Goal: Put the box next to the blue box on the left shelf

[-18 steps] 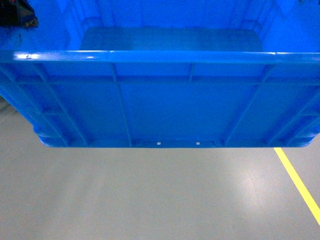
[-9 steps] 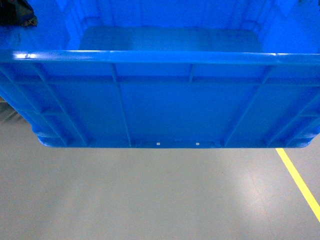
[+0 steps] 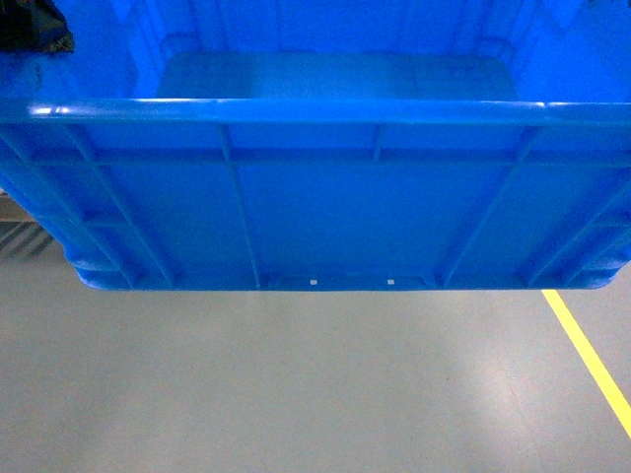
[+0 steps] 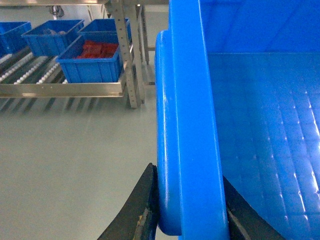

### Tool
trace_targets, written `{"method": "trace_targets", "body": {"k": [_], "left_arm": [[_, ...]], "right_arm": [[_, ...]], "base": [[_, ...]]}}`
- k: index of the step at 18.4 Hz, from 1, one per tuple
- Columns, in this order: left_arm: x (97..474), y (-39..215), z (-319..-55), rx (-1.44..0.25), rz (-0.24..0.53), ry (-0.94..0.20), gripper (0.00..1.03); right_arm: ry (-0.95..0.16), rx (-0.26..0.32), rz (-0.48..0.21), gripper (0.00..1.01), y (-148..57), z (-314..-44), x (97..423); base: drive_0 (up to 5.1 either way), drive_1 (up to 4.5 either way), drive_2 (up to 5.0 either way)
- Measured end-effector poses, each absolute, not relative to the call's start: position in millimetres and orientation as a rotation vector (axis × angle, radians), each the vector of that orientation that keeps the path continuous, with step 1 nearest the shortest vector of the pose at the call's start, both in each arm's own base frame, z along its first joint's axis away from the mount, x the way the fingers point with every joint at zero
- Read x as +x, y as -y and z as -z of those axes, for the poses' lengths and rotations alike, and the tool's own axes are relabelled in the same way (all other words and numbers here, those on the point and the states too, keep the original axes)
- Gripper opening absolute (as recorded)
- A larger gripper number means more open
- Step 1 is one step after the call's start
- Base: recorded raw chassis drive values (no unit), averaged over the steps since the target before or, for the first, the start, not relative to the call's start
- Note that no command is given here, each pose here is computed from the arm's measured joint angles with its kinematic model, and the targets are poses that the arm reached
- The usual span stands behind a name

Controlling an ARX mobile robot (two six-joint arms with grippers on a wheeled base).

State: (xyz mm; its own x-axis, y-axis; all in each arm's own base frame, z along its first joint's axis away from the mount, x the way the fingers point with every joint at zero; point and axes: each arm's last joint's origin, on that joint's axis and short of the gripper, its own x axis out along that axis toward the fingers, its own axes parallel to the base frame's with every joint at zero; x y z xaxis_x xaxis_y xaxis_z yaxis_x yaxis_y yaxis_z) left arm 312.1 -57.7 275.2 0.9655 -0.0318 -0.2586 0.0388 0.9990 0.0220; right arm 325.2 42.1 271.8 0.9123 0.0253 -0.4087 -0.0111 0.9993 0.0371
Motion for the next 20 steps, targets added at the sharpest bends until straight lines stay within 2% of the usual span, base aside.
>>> {"method": "trace_targets", "body": {"k": [20], "left_arm": [[312.1,57.5,-275.4,0.028,0.035,-0.26,0.2]], "right_arm": [[-0.426,0.034,-0.019,0.17,-42.1,-271.4,325.0]], "base": [[0.0,4.33,-4.3]]}}
